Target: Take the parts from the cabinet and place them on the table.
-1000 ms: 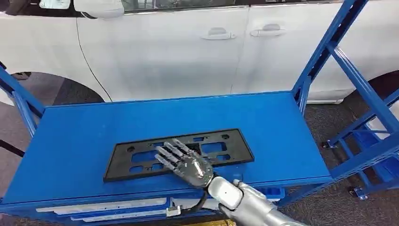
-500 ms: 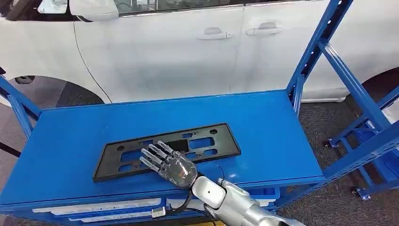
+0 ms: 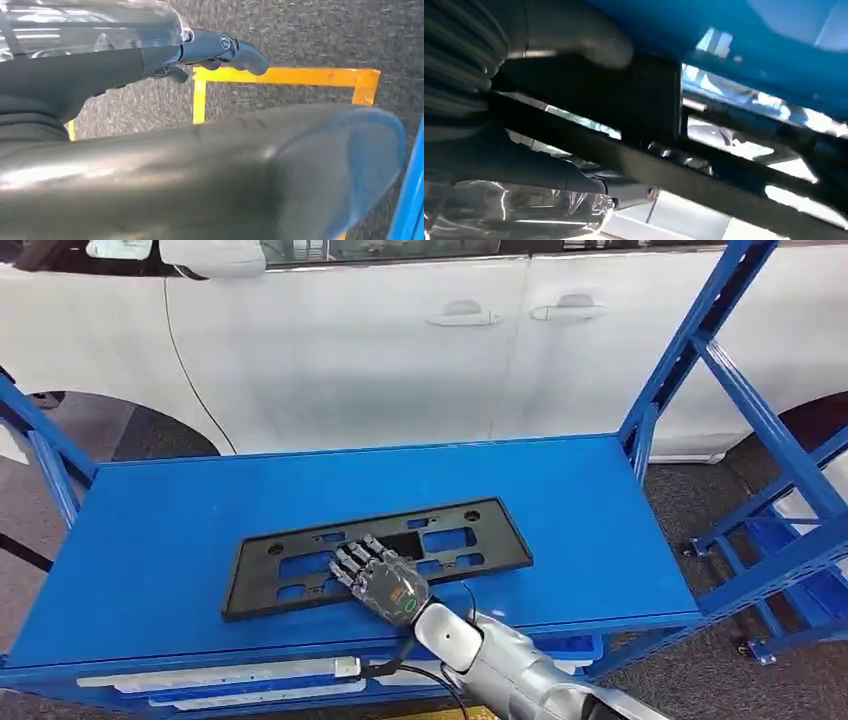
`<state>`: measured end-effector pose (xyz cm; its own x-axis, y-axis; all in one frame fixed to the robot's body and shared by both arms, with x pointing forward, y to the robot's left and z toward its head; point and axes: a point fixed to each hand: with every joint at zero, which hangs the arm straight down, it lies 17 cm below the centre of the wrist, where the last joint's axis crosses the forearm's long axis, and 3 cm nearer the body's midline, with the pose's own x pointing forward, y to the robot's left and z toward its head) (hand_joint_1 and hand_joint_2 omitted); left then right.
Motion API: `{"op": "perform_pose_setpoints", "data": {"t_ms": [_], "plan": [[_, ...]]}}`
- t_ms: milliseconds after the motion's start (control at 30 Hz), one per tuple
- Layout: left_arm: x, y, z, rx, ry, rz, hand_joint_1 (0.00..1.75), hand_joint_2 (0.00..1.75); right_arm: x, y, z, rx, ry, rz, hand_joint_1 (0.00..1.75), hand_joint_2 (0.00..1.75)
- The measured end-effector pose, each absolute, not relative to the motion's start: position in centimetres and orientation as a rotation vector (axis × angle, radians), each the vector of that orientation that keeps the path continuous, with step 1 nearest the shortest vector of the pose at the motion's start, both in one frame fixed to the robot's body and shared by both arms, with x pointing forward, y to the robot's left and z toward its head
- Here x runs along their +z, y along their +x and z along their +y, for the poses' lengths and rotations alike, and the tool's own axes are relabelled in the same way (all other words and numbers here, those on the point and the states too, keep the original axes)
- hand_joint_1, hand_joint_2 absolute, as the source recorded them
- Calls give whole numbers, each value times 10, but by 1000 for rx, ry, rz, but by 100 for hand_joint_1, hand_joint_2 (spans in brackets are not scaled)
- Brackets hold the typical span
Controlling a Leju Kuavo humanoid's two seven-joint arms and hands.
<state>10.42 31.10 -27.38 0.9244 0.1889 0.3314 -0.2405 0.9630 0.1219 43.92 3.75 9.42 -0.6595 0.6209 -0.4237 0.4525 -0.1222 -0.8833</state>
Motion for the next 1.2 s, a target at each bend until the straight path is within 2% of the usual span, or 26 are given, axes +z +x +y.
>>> {"op": "perform_pose_setpoints", "data": {"t_ms": [933, 1200], "plan": [[-273, 107, 309, 207, 148, -339, 0, 0, 96, 449, 31, 1888, -1243, -1962, 175, 175], [-263, 129, 300, 202, 95, -472, 0, 0, 97, 451, 29, 1892, -1235, -1961, 175, 175]]}}
